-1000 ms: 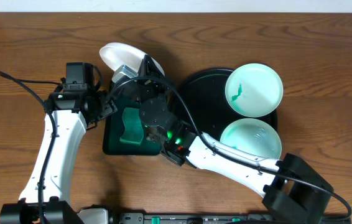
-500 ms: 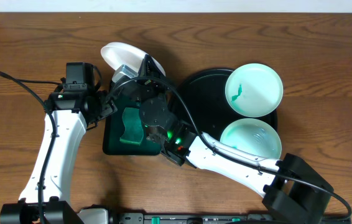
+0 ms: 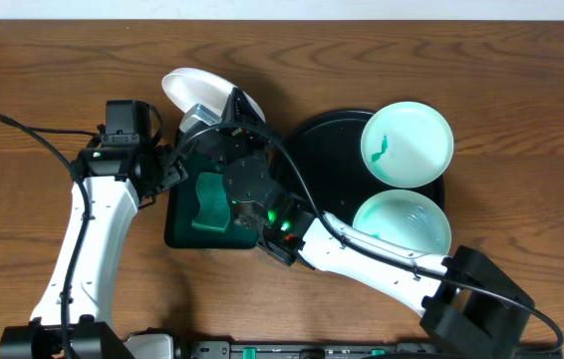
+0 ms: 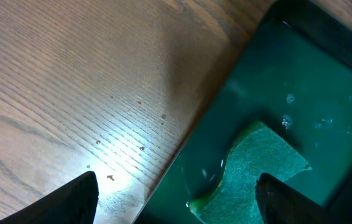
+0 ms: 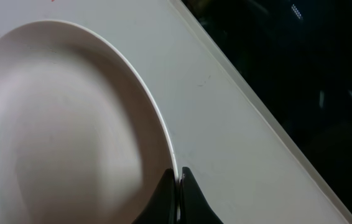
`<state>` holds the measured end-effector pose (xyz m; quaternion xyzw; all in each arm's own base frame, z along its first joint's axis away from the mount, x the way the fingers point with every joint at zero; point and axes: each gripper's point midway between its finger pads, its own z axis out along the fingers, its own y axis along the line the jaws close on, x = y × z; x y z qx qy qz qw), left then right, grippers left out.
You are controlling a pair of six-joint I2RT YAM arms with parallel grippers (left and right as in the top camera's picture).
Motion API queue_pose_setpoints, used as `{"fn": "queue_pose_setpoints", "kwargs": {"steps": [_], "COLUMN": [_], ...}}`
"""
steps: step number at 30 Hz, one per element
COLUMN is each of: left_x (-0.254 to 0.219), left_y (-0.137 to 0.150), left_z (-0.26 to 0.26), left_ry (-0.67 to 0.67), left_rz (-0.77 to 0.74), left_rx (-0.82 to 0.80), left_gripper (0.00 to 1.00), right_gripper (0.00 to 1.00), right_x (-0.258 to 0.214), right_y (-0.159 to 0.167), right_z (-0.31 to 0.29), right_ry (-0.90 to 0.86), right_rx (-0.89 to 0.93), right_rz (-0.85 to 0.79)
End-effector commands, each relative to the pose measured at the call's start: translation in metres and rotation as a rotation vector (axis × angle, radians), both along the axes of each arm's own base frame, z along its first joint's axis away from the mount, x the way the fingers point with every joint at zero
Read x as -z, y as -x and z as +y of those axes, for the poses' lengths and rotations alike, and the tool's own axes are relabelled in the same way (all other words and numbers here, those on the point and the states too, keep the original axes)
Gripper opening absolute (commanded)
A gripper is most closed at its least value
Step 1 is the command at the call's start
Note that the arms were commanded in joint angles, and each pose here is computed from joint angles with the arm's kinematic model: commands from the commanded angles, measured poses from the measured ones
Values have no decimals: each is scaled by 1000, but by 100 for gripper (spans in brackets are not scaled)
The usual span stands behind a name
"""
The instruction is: Clean dirty plates on tray and stack at the side
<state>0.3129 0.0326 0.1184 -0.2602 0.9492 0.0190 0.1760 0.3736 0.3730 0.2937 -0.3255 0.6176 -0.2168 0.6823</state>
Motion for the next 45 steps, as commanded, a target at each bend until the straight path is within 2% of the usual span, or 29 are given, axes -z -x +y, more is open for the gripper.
{"fn": "queue_pose_setpoints", "kwargs": {"steps": [1,7,11,19,28,32,37,40,45], "left_x": [-5,-5,-5,-5,-5,-5,-5,-5,-5], "left_y": [-2,-2,-2,-2,-2,-2,-2,-2,-2], "left_z": [3,3,3,3,3,3,3,3,3], "left_ry": [-12,-12,-12,-12,-12,-12,-12,-12,-12], "left_rz": [-12,-12,-12,-12,-12,-11,-12,-12,-12], "left_rx": [-8,-8,-8,-8,-8,-8,-8,-8,-8], "left_gripper": [81,81,82,82,82,82,82,82,82], "right_gripper": [1,1,1,1,1,1,1,1,1], "right_x": [-4,3,29,56,70,88,97,91,83], "right_y": [3,3,2,-6,-20,-18,-24,-29,-45], "right_z": [0,0,-3,-19,-41,-33,-44,-43,-85], "right_ry": [-7,-58,-65,-267,-415,-440,-601,-722,-896], "right_rx": [11,10,22,89,165,114,144,63,98], "right_rz": [-4,29,123,244,299,399,484,594,720]}}
